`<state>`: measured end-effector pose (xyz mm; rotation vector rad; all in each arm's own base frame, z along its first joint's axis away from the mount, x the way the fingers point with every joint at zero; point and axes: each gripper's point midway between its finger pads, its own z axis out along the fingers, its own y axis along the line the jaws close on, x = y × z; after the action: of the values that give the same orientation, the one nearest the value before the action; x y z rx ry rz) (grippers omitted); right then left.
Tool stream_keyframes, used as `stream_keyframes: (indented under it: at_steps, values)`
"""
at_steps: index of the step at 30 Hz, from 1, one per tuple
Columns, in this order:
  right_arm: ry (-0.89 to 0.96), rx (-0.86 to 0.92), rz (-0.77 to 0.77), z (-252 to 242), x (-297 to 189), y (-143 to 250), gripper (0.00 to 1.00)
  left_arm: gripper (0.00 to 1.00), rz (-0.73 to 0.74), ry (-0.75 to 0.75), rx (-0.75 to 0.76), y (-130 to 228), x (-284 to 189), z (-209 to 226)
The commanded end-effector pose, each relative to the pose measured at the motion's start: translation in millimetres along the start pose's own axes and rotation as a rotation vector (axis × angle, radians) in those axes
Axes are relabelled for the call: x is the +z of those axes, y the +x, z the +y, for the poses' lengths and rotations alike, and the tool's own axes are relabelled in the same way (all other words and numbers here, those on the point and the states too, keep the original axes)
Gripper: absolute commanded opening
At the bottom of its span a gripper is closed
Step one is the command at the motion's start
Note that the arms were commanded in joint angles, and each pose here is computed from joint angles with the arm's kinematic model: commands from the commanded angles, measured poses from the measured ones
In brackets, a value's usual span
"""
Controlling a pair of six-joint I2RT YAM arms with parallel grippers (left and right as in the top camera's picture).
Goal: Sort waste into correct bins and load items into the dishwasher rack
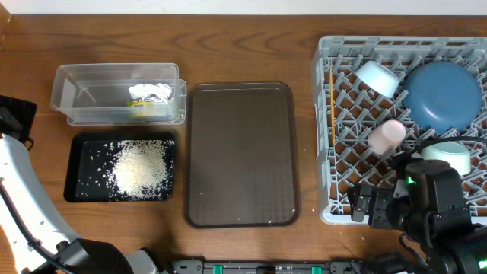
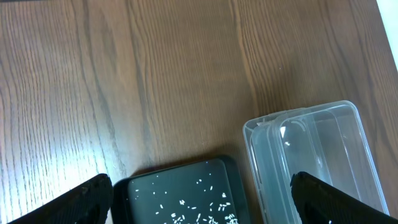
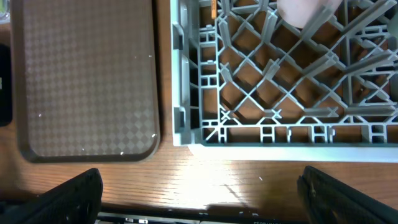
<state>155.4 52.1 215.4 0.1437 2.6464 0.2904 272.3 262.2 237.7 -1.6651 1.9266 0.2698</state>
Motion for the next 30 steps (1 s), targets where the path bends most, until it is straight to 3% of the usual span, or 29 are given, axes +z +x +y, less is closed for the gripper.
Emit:
stream_keyframes:
  at_steps: [1,8,12,18,30]
  values:
    - [0.022,0.008,0.027,-4,2,8,0.99,0.94,-0.002,-0.006,-0.004,-2,1,1]
    - [0.048,-0.006,0.078,-10,1,20,0.99,0.94,-0.002,-0.006,-0.004,-2,1,1]
    - [0.027,-0.034,0.021,-6,3,8,0.99,0.94,-0.002,-0.006,-0.004,-2,1,1]
    - [-0.067,-0.134,-0.266,1,4,-20,0.99,0.94,-0.002,-0.006,-0.004,-2,1,1]
    - [-0.104,-0.084,-0.727,-24,28,-30,0.99,0.94,-0.002,-0.006,-0.004,-2,1,1]
